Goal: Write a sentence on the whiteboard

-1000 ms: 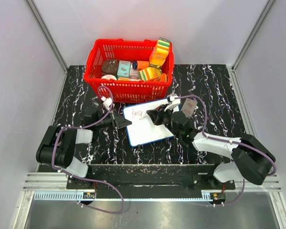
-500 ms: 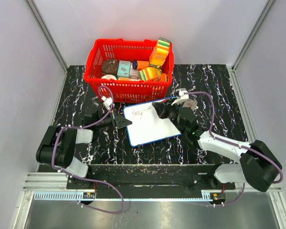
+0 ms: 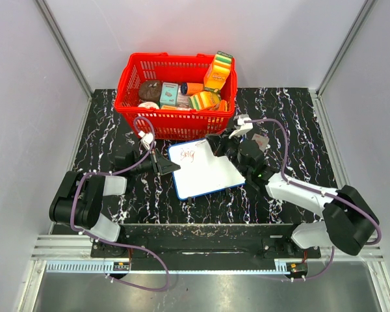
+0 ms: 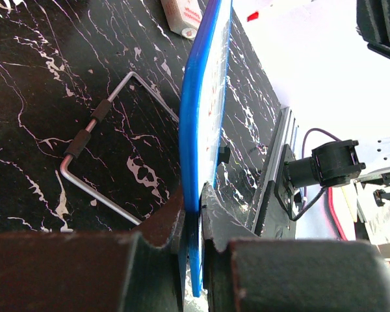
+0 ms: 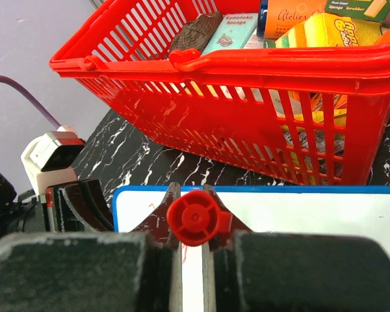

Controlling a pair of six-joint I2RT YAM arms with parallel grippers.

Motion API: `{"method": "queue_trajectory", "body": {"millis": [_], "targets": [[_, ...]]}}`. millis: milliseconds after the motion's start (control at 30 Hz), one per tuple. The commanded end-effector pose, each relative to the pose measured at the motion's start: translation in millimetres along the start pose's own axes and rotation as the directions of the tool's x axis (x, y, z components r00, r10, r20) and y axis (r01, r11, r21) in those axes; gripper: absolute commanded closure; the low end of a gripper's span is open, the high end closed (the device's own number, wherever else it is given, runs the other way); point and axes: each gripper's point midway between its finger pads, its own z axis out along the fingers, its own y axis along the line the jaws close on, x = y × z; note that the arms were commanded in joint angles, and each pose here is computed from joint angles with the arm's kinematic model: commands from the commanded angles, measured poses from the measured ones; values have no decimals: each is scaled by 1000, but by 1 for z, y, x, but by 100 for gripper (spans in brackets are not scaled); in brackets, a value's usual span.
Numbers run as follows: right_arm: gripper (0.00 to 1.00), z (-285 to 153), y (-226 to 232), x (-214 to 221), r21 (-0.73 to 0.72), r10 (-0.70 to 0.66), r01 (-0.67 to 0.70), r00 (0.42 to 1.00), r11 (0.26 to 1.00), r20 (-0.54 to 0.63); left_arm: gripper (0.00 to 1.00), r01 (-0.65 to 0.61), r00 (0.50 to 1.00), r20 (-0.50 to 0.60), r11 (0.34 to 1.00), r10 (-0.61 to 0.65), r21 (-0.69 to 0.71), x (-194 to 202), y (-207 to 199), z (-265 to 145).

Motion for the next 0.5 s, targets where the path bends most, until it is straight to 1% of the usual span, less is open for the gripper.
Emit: {"method": "queue_trajectory", "body": {"millis": [0, 200, 467], "targets": [[100, 11, 2, -17, 12, -20, 19, 999, 1000, 44, 100, -100, 995, 20, 994, 101, -43, -7, 9, 4], [100, 14, -3, -7, 30, -18, 17, 999, 999, 29, 100, -100, 995, 19, 994, 101, -43, -6, 10, 4], [100, 13, -9, -5, 46, 0, -2, 999, 999, 46, 100, -99, 995, 18, 994, 100, -43, -6, 10, 4]]}}
